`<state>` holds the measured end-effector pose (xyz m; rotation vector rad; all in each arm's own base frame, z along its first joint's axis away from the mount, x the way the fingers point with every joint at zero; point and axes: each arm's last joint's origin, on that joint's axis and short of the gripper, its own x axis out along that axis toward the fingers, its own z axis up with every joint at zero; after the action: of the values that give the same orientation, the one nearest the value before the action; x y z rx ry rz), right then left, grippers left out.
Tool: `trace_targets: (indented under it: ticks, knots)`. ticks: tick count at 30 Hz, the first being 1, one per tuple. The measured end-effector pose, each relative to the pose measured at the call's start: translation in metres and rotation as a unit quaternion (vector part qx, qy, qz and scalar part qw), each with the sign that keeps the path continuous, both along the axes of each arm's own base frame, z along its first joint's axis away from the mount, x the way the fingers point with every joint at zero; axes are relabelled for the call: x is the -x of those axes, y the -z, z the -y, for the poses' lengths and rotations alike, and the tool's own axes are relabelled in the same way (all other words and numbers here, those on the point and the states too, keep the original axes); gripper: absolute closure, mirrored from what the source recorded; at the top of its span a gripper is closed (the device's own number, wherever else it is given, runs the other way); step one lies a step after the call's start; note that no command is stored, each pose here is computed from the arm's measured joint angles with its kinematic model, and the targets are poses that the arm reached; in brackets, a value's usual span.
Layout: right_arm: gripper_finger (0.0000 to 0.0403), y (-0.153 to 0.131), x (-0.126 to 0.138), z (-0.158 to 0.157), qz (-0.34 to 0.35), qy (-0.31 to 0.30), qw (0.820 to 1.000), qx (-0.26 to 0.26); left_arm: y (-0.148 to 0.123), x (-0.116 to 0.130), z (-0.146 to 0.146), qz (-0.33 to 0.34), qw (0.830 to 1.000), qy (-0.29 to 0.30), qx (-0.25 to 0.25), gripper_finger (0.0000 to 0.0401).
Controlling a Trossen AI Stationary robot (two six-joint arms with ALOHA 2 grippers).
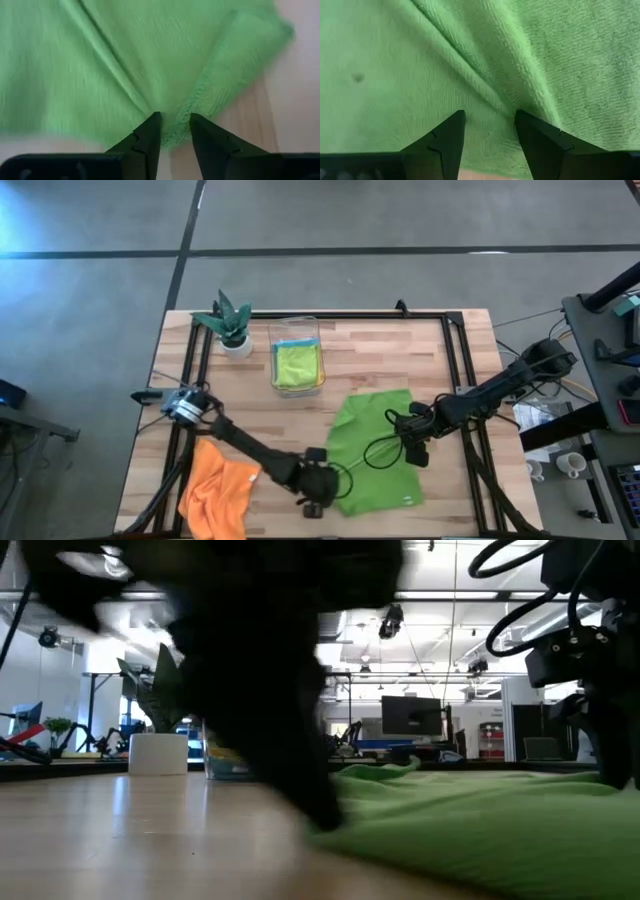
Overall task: Fold microfiber towels
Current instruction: Fold the green microfiber cloth
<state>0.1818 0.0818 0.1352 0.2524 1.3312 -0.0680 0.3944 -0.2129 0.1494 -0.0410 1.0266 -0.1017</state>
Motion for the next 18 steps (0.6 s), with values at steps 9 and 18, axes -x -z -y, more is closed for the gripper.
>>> trace_targets:
  ticks: [9,18]
  knots:
    - [0.0227,0.000,0.000,0.001,0.006,0.011,1.000,0.017,-0.052,0.029,0.000,0.012,0.999,-0.029,-0.018,0.0310]
    - [0.0227,-0.044,-0.019,-0.006,0.044,-0.020,0.998,0.042,-0.069,0.006,-0.019,0.144,0.982,-0.107,-0.064,0.0310]
